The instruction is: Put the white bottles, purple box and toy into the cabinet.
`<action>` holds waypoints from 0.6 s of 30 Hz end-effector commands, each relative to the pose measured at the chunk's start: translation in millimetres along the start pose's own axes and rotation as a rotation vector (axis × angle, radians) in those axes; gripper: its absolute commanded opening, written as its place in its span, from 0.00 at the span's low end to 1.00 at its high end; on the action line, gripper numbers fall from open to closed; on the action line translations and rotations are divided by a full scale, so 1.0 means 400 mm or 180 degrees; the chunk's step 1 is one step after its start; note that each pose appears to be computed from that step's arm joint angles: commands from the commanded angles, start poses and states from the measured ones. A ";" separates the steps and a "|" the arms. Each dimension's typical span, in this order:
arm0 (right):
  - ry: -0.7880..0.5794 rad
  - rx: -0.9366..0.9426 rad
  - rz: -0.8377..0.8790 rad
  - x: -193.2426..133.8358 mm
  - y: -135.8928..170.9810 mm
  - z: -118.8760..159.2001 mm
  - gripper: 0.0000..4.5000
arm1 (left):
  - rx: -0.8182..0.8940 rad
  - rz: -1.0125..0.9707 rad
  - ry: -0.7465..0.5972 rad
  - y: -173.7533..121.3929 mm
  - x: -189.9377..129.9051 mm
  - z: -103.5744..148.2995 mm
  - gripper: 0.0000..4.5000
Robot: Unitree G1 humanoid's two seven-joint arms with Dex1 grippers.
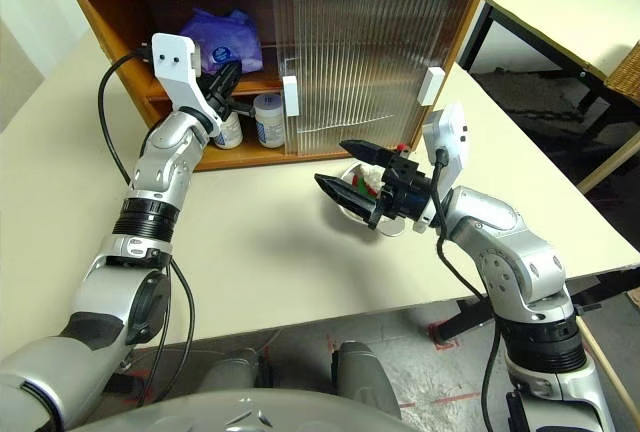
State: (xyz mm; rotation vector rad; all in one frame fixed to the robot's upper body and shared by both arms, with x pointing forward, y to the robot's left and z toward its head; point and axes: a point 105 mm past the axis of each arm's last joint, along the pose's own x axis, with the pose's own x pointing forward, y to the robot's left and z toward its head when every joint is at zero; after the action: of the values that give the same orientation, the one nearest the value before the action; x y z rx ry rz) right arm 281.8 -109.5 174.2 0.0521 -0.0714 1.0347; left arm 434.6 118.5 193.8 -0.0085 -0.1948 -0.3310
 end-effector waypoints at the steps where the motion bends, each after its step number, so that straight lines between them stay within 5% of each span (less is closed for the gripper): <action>1: -0.0045 -0.0068 -0.0047 -0.010 -0.007 0.013 1.00 | -0.0069 -0.0027 0.0075 0.001 -0.027 -0.002 0.01; 18: -0.0066 -0.0081 -0.0040 -0.003 -0.010 0.014 1.00 | -0.0013 0.0515 0.0127 0.073 -0.009 -0.016 0.01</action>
State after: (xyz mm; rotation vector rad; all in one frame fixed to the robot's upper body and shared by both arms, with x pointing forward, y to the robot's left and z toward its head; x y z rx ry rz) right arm 283.0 -109.6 177.2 0.0472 -0.0854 1.0339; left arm 439.1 149.2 196.7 -0.0264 -0.1810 -0.1781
